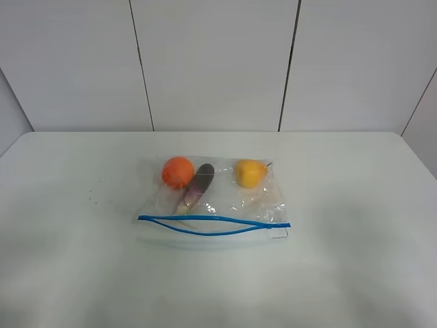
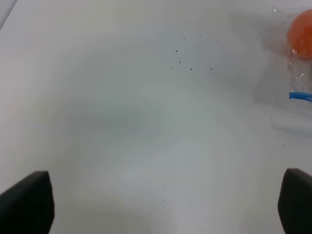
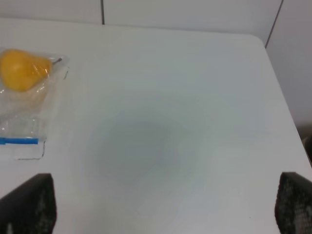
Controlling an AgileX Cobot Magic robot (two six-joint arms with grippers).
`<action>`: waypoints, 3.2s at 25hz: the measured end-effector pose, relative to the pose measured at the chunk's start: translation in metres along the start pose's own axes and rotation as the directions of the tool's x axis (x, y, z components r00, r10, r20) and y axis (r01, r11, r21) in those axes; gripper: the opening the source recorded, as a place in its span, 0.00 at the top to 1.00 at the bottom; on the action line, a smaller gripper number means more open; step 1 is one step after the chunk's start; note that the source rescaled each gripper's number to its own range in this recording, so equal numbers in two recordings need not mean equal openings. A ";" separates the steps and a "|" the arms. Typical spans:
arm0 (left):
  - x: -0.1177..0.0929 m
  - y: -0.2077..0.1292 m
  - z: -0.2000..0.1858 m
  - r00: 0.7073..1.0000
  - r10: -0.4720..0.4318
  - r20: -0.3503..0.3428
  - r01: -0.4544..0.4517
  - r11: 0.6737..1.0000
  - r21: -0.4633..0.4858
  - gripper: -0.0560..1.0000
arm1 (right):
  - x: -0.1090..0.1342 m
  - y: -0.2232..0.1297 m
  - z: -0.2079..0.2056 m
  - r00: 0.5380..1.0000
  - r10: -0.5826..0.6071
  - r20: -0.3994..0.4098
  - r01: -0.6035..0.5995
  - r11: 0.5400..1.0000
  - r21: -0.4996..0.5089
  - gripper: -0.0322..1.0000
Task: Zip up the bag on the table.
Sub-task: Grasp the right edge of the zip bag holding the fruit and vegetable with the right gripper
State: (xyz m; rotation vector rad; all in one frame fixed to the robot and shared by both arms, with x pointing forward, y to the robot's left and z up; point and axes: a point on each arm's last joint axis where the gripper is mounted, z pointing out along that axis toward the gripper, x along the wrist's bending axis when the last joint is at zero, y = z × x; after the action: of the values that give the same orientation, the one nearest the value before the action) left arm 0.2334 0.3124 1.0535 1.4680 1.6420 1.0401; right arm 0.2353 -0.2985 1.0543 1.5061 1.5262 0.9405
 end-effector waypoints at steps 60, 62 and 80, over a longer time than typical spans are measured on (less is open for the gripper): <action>0.002 0.000 0.000 1.000 0.012 -0.020 -0.012 1.000 -0.002 0.00 | 0.016 0.012 0.380 0.514 0.684 -0.517 -0.011 0.608 0.794 0.00; 0.002 0.000 0.000 1.000 0.012 -0.020 -0.012 1.000 -0.002 0.00 | 0.017 0.002 0.384 0.501 0.702 -0.506 -0.006 0.587 0.809 0.00; 0.003 0.000 0.000 0.999 0.020 -0.034 -0.020 1.000 -0.003 0.00 | 0.051 -0.011 0.392 0.488 0.694 -0.530 0.053 0.583 0.811 0.00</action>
State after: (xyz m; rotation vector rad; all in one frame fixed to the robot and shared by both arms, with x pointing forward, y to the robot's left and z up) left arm 0.2332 0.3155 1.0539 1.4741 1.6516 1.0842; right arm 0.5859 -0.2551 0.8768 2.2175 2.5960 1.5417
